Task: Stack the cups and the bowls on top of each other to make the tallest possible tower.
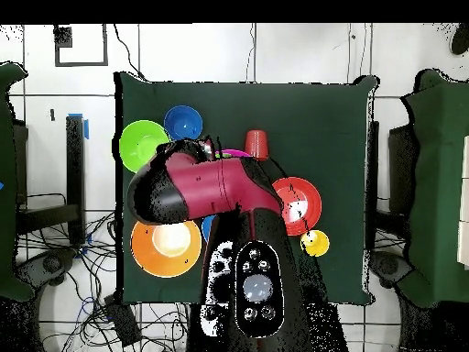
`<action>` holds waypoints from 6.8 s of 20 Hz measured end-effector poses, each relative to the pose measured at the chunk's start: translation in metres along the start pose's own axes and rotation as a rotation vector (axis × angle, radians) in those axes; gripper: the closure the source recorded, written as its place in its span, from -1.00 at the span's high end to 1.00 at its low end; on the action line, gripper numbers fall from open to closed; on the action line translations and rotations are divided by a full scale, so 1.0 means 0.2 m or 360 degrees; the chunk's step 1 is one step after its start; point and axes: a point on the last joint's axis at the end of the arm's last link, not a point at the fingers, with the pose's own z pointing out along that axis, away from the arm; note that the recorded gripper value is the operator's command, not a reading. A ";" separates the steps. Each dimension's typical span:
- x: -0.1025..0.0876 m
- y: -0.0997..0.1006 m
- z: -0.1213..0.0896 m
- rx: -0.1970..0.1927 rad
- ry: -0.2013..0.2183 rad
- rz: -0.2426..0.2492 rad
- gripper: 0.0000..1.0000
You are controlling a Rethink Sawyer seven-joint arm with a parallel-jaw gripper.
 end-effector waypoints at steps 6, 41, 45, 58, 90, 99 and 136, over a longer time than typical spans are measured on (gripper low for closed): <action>-0.05 0.03 0.01 -0.0088 -0.0003 0.0071 1.00; -0.23 0.34 0.15 -0.0372 0.0091 0.0078 1.00; -0.25 0.32 0.16 -0.0361 0.0083 0.0068 1.00; -0.37 0.20 0.25 -0.0262 -0.0024 -0.0020 1.00; -0.26 -0.25 0.62 -0.0153 0.0072 -0.0045 1.00; -0.21 -0.22 0.74 -0.0170 -0.0060 -0.0087 1.00; 0.12 0.11 1.08 -0.0290 -0.0107 -0.0177 1.00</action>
